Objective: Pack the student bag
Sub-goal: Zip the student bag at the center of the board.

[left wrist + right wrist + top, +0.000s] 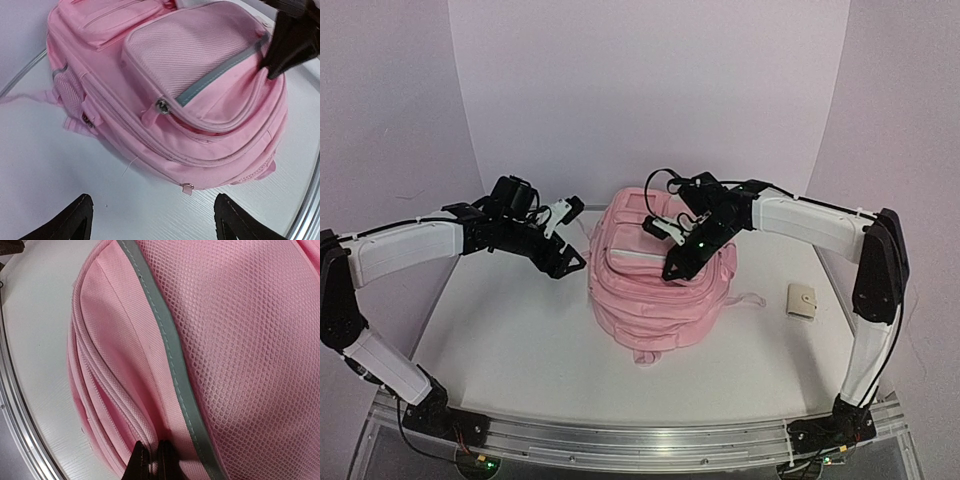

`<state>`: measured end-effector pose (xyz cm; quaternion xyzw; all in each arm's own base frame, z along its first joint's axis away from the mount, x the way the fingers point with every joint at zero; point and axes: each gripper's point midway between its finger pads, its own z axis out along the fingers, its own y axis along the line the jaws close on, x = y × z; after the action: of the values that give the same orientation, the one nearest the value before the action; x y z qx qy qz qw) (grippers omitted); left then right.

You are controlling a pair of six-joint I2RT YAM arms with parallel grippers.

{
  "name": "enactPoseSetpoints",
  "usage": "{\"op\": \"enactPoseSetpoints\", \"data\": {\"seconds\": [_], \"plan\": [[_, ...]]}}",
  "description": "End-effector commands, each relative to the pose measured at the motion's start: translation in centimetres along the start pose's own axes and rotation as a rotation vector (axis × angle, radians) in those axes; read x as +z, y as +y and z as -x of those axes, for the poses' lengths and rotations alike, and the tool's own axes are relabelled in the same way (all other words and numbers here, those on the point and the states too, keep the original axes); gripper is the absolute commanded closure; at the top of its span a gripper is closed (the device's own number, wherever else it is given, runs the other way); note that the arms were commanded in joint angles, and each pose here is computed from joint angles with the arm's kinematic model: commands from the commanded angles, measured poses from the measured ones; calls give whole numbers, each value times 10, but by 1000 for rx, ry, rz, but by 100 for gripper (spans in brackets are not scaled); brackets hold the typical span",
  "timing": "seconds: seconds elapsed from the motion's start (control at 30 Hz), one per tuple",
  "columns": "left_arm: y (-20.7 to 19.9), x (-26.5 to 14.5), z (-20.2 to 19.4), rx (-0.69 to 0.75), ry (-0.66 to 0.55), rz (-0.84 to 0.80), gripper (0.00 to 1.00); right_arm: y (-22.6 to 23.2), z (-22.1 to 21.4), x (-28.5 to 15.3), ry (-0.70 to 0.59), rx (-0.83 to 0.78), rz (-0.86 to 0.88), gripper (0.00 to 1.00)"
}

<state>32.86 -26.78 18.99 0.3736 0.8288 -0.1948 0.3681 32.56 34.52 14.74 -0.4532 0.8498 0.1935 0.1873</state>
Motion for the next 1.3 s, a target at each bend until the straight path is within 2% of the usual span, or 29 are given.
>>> {"op": "enactPoseSetpoints", "data": {"seconds": [0.0, 0.23, 0.53, 0.9, 1.27], "plan": [[-19, -3, 28, 242, -89, -111, 18, -7, -33, -8, 112, 25, -25, 100], [-19, 21, 28, 339, -37, -172, 24, -2, -34, -8, 117, 22, 1, 100], [-15, 24, 46, 420, -77, -264, 30, 3, -32, -10, 112, 31, 25, 100], [-12, 47, 47, 439, -21, -380, 45, 3, -30, -8, 113, 38, 34, 100], [-19, 68, 33, 420, 0, -472, 53, 3, -28, -6, 117, 46, 37, 100]]}}
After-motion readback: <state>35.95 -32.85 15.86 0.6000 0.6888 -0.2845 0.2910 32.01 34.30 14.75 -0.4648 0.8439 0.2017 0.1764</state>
